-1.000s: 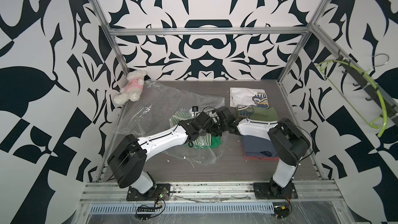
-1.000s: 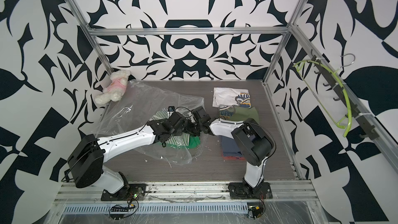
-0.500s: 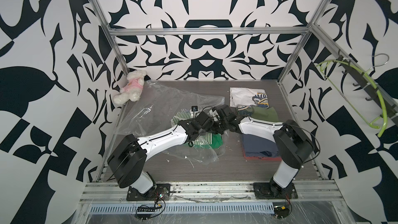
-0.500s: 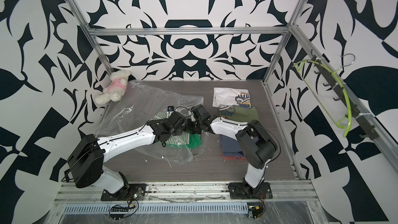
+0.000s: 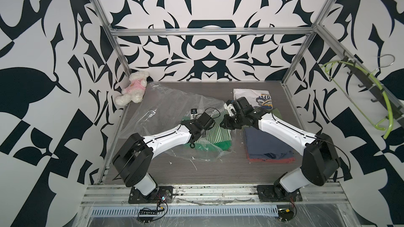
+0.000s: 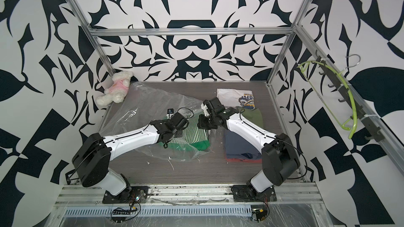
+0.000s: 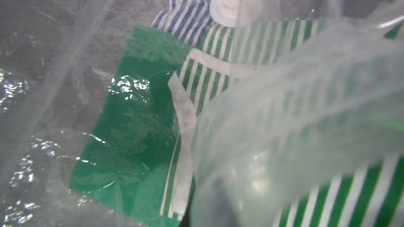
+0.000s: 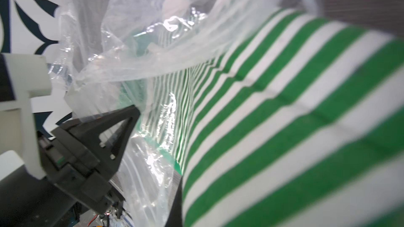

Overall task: Take the tank top out of the vacuum bag
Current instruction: Take out the tank top from the vacuum bag.

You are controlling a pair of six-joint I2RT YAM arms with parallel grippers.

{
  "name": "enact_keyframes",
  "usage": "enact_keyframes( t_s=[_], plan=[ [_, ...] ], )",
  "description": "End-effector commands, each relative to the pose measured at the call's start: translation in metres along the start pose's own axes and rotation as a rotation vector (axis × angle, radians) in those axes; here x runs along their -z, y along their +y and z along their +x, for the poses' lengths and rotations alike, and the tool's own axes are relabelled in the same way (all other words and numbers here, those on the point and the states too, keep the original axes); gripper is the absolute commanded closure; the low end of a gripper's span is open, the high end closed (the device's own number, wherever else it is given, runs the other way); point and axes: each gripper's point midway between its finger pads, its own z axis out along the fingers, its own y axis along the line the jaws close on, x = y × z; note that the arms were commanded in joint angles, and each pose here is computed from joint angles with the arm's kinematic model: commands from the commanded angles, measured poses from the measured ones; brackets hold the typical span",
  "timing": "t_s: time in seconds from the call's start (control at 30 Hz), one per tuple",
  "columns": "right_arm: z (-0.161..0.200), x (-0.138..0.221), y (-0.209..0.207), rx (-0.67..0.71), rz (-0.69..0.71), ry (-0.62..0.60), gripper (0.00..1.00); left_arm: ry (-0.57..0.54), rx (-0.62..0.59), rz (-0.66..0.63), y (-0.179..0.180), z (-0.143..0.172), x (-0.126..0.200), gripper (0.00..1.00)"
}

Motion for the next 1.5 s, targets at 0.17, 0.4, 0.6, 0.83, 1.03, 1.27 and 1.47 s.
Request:
enact_keyframes(
  t_s=[0.17,0.4,0.6,0.83,1.03,1.27,1.47],
  plan=[
    [-0.026,0.054,-0.044,-0.019,0.092,-0.061,1.00,0.031,0.043,-0.028,0.010,-0.003,-0.003,1.00],
    [-0.066,0.068,-0.064,-0.009,0.127,-0.108,1.00,0.038,0.102,0.017,0.003,-0.027,-0.015,1.00],
    [-0.105,0.058,-0.084,-0.021,0.192,-0.138,1.00,0.020,0.152,0.044,-0.004,-0.069,-0.034,1.00],
    [-0.162,0.051,-0.106,0.008,0.268,-0.219,1.00,-0.004,0.186,0.103,-0.025,-0.124,-0.056,1.00],
    [-0.203,0.048,-0.133,0.030,0.362,-0.308,1.00,0.006,0.201,0.120,-0.037,-0.150,-0.070,1.00],
    [-0.228,0.050,-0.168,0.003,0.414,-0.377,1.00,0.027,0.209,0.107,-0.034,-0.157,-0.082,1.00],
    [-0.241,0.079,-0.184,-0.010,0.438,-0.423,1.00,0.052,0.214,0.084,-0.028,-0.151,-0.091,1.00]
  ],
)
